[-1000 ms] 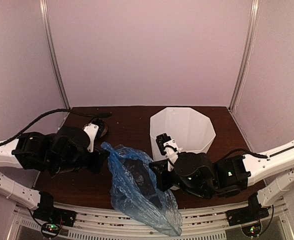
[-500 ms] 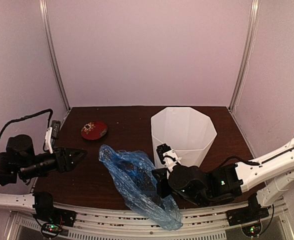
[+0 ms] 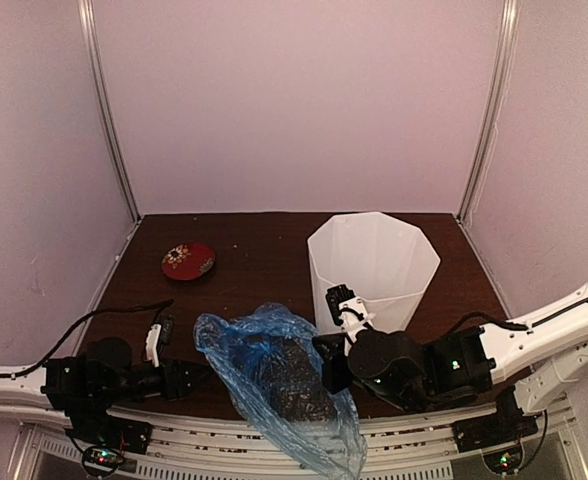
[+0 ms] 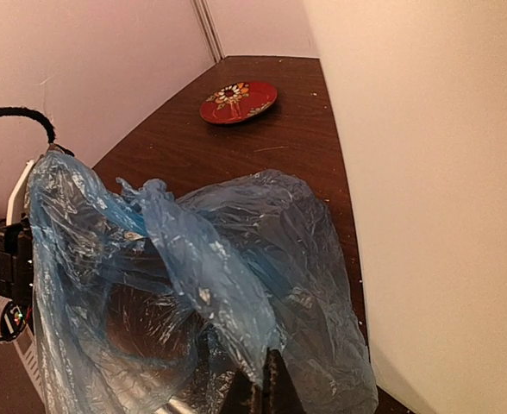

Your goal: Put the trash bags into the trash bin

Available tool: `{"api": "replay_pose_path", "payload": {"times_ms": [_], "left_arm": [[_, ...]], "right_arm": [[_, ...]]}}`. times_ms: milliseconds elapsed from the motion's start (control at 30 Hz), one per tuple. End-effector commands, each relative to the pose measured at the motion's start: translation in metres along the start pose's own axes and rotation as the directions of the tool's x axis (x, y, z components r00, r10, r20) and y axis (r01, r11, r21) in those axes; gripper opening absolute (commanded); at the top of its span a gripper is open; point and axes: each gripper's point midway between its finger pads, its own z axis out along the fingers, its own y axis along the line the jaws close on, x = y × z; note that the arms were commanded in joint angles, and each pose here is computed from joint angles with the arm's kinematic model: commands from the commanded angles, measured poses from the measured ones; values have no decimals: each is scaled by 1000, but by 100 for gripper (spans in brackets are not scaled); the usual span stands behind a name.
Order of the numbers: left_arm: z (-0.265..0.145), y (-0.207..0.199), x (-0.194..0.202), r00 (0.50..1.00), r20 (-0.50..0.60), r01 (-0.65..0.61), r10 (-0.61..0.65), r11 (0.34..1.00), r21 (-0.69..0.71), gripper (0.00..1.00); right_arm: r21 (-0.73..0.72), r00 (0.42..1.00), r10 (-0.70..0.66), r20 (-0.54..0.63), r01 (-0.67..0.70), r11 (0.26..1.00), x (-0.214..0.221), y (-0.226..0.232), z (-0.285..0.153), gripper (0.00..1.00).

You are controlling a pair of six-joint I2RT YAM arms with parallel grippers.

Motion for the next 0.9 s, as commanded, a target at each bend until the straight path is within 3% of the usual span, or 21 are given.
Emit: {"api": "replay_pose_path", "payload": {"times_ms": [0, 133, 333, 533, 800, 867], "left_arm": [[2, -61, -19, 999, 53, -9, -6, 961, 276, 57], [4, -86, -24, 998, 59, -49, 30, 932, 358, 60], [10, -104, -33, 996, 64, -80, 61, 924, 374, 61], [13, -120, -39, 994, 93, -88, 53, 892, 443, 58], [13, -130, -48, 992, 111, -99, 54, 890, 445, 34], [9, -128, -51, 992, 110, -96, 54, 904, 416, 21]], "right_arm": [[10, 1000, 25, 10, -25, 1000, -2, -3, -1, 0], [-1, 999, 37, 10, -37, 999, -2, 0, 0, 0], [-10, 999, 42, 4, -42, 999, 0, 5, 3, 0], [-24, 999, 52, -3, -52, 998, 3, 9, 6, 0], [-24, 998, 56, -2, -56, 998, 2, 9, 5, 0], [-20, 998, 55, -1, -55, 998, 2, 8, 5, 0]]}}
